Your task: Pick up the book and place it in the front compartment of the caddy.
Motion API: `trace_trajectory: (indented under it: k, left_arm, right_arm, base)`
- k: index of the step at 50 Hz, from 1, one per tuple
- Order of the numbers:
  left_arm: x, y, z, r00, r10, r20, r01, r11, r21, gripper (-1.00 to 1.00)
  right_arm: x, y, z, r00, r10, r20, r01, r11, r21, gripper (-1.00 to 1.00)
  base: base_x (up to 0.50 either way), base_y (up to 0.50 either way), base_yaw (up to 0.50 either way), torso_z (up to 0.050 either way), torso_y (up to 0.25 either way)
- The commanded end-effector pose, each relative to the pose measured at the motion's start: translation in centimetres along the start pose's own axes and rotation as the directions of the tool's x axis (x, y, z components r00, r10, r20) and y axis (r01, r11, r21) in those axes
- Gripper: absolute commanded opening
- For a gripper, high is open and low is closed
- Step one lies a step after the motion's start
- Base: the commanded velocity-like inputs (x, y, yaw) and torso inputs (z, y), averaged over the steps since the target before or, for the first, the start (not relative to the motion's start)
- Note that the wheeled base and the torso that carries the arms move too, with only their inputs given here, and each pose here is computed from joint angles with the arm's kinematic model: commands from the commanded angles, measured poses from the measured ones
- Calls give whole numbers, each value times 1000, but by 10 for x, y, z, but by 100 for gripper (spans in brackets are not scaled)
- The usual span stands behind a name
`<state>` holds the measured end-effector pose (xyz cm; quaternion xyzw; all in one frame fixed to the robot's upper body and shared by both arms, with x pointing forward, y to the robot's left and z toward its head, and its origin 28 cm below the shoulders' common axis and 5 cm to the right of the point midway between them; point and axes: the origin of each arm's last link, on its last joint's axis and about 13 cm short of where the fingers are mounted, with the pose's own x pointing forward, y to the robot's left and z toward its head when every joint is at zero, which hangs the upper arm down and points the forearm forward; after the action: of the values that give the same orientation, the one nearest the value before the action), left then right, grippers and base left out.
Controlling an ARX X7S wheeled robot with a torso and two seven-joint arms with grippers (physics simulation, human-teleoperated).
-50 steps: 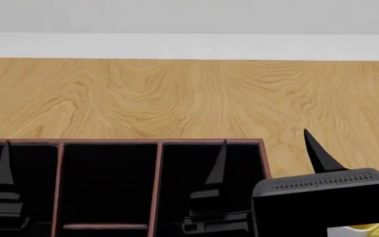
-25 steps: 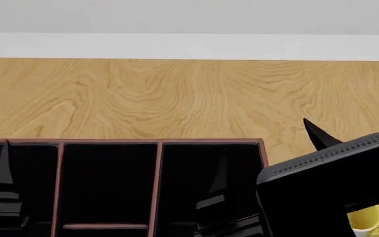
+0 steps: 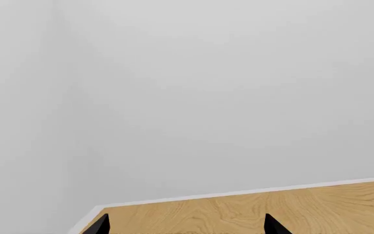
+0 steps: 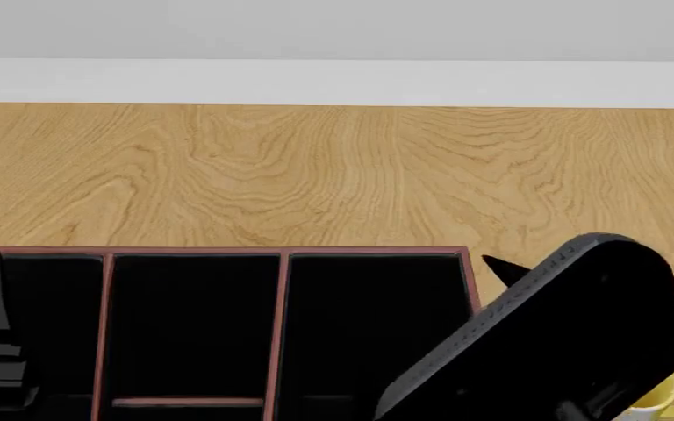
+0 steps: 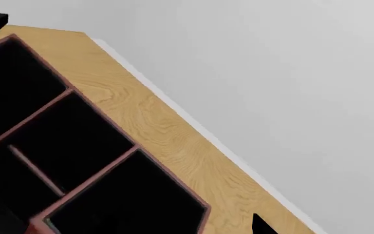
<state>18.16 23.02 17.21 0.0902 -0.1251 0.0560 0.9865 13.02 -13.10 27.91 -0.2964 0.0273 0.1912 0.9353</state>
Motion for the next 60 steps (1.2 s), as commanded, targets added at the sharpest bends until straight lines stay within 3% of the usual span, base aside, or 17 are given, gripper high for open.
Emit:
trace_trajectory:
  k: [1,26,60]
  left_arm:
    - [-2,1,1,1000,4,2,-4,1000,1,100]
    - [-3,1,0,1000,7,3,-7,1000,-2,100]
    - [-2,-1,2,1000,-3,7,3,1000,4,100]
  right_arm:
    - [-20,-2,8,991,84,-102,-92,993,-77,100]
    - [-26,17,-4,941,256,-221,-282,955,-94,100]
    - [-23,31,-30,893,334,-302,-366,929,-54,100]
  base:
    - [0,0,0,0,0]
    - [0,0,0,0,0]
    - [0,0,0,0,0]
